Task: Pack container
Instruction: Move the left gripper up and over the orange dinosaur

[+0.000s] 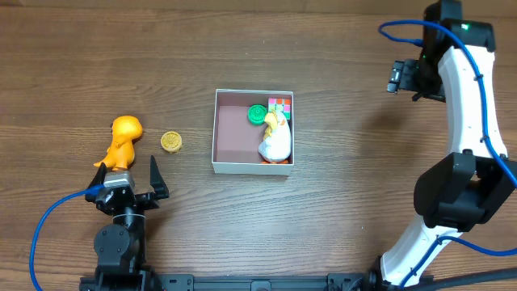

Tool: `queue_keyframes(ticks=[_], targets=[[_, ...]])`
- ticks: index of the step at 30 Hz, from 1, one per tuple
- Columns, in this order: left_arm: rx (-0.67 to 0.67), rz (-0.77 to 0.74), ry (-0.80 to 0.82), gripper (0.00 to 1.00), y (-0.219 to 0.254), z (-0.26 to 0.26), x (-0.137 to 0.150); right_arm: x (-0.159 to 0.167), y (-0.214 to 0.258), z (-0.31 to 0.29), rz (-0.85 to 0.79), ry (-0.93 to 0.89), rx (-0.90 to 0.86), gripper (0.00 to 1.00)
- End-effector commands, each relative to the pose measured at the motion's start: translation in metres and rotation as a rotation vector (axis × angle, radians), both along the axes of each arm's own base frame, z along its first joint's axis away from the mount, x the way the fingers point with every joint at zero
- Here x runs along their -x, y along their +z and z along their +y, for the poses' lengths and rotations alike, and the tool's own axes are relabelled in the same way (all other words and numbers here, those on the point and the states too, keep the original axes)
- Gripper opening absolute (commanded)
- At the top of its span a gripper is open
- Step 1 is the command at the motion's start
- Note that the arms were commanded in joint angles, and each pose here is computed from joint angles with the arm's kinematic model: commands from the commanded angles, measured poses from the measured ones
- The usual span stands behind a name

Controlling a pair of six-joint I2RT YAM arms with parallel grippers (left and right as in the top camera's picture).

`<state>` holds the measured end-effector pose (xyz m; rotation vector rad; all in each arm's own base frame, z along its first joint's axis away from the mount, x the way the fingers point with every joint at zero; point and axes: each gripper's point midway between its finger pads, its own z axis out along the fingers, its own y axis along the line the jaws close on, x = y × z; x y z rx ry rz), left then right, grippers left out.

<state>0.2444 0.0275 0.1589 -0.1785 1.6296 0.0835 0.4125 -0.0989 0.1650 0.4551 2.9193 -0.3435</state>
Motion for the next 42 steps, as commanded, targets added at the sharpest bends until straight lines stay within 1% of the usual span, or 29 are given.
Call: queue_keyframes(ticks=[1, 2, 5, 10, 14, 19, 21, 23, 24, 27, 30, 32, 35, 37, 38, 40, 42], targets=[[-0.024, 0.004, -0.001, 1.0, -0.001, 0.001, 0.0, 0.009, -0.001, -0.023, 0.019, -0.054, 0.02, 1.0], [0.001, 0.001, -0.011, 1.0, -0.001, -0.002, 0.0, 0.015, -0.001, -0.03, 0.034, -0.073, 0.017, 1.0], [0.013, -0.007, -0.014, 1.0, 0.0, -0.002, -0.001, 0.021, -0.003, -0.033, 0.045, -0.093, -0.014, 1.0], [0.026, -0.029, -0.044, 1.0, 0.006, -0.007, -0.001, 0.018, -0.006, -0.022, 0.031, -0.087, -0.096, 1.0], [0.101, -0.045, -0.183, 1.0, 0.009, -0.032, -0.003, 0.017, -0.006, -0.021, 0.025, -0.085, -0.103, 1.0], [0.252, -0.035, -0.338, 1.0, 0.009, -0.06, 0.0, 0.016, -0.006, -0.021, 0.022, -0.085, -0.102, 1.0], [0.265, -0.038, -0.397, 1.0, 0.014, -0.07, 0.003, 0.016, -0.006, -0.021, 0.022, -0.085, -0.102, 1.0], [0.261, -0.054, -0.417, 1.0, 0.025, -0.073, 0.005, 0.016, -0.006, -0.021, 0.022, -0.085, -0.102, 1.0], [0.254, -0.068, -0.416, 1.0, 0.032, -0.072, 0.006, 0.016, -0.006, -0.021, 0.022, -0.085, -0.102, 1.0], [0.14, -0.112, -0.41, 1.0, 0.062, -0.07, 0.012, 0.016, -0.006, -0.021, 0.022, -0.085, -0.102, 1.0], [0.04, -0.109, -0.366, 1.0, 0.092, -0.062, 0.017, 0.016, -0.006, -0.021, 0.022, -0.085, -0.102, 1.0], [-0.008, -0.066, -0.326, 1.0, 0.11, -0.055, 0.019, 0.016, -0.006, -0.021, 0.022, -0.085, -0.102, 1.0], [-0.031, 0.051, -0.264, 1.0, 0.129, -0.044, 0.018, 0.016, -0.006, -0.021, 0.022, -0.085, -0.102, 1.0], [-0.039, 0.155, -0.262, 1.0, 0.144, -0.043, 0.017, 0.016, -0.006, -0.021, 0.022, -0.085, -0.102, 1.0], [-0.051, 0.187, -0.289, 1.0, 0.154, -0.047, 0.016, 0.016, -0.006, -0.021, 0.022, -0.085, -0.102, 1.0], [-0.1, 0.188, -0.31, 1.0, 0.184, -0.049, 0.01, 0.016, -0.006, -0.021, 0.022, -0.085, -0.102, 1.0], [-0.143, 0.15, -0.31, 1.0, 0.216, -0.049, 0.004, 0.016, -0.006, -0.021, 0.022, -0.085, -0.102, 1.0]])
